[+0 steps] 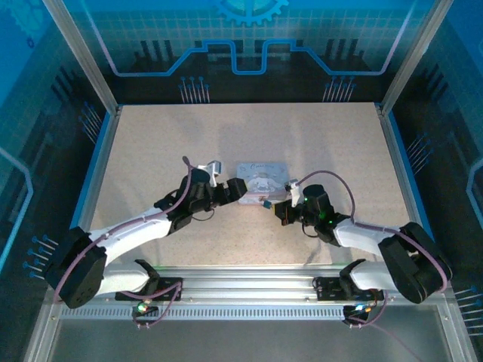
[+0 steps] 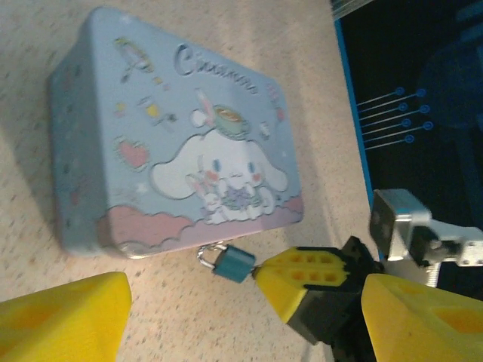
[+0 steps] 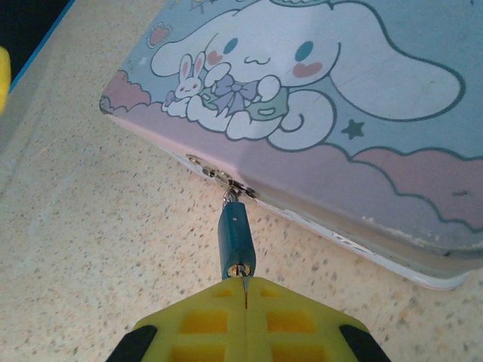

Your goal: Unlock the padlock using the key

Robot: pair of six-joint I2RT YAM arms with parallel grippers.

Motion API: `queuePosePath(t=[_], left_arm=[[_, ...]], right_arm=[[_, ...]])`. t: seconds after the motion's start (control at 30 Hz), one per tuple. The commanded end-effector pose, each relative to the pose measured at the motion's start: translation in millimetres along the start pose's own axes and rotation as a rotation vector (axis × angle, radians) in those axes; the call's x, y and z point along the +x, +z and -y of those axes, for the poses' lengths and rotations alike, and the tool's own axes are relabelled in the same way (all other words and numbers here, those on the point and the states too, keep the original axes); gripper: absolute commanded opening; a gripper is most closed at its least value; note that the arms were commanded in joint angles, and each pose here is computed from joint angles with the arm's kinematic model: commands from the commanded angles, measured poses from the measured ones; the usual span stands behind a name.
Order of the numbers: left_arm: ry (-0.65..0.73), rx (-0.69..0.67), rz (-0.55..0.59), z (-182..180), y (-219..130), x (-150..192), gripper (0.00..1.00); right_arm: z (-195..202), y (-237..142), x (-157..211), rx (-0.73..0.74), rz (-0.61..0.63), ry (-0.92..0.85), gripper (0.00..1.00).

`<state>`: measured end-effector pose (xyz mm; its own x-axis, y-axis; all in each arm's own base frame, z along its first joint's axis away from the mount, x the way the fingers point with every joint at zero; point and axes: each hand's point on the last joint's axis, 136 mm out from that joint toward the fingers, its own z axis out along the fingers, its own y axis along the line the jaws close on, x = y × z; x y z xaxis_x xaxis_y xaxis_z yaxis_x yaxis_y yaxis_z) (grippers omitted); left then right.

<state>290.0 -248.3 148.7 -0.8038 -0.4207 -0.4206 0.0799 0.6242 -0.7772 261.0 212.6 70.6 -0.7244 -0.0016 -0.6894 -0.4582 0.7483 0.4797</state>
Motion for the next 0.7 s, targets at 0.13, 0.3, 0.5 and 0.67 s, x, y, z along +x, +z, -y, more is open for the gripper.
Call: queuePosePath(t=[0.13, 0.3, 0.5, 0.67], left_arm=[[-0.255, 0.032, -0.003, -8.2, 3.1, 17.6, 0.73], [-0.335, 0.054, 0.002, -1.3, 10.0, 35.7, 0.67], [-0.433, 0.075, -0.004, 0.5, 22.2, 54.6, 0.61], [-0.492, 0.084, 0.016, -2.3, 31.4, 61.7, 0.57]], right_arm=[[-7.0, -6.3, 8.0, 0.047, -0.084, 0.158, 0.0], [-7.3, -6.3, 11.8, 0.086, -0.1, 0.238, 0.0], [-11.5, -7.4, 11.0, 0.108, -0.081, 0.288, 0.0], [-14.3, -8.4, 9.4, 0.112, -0.053, 0.334, 0.0]])
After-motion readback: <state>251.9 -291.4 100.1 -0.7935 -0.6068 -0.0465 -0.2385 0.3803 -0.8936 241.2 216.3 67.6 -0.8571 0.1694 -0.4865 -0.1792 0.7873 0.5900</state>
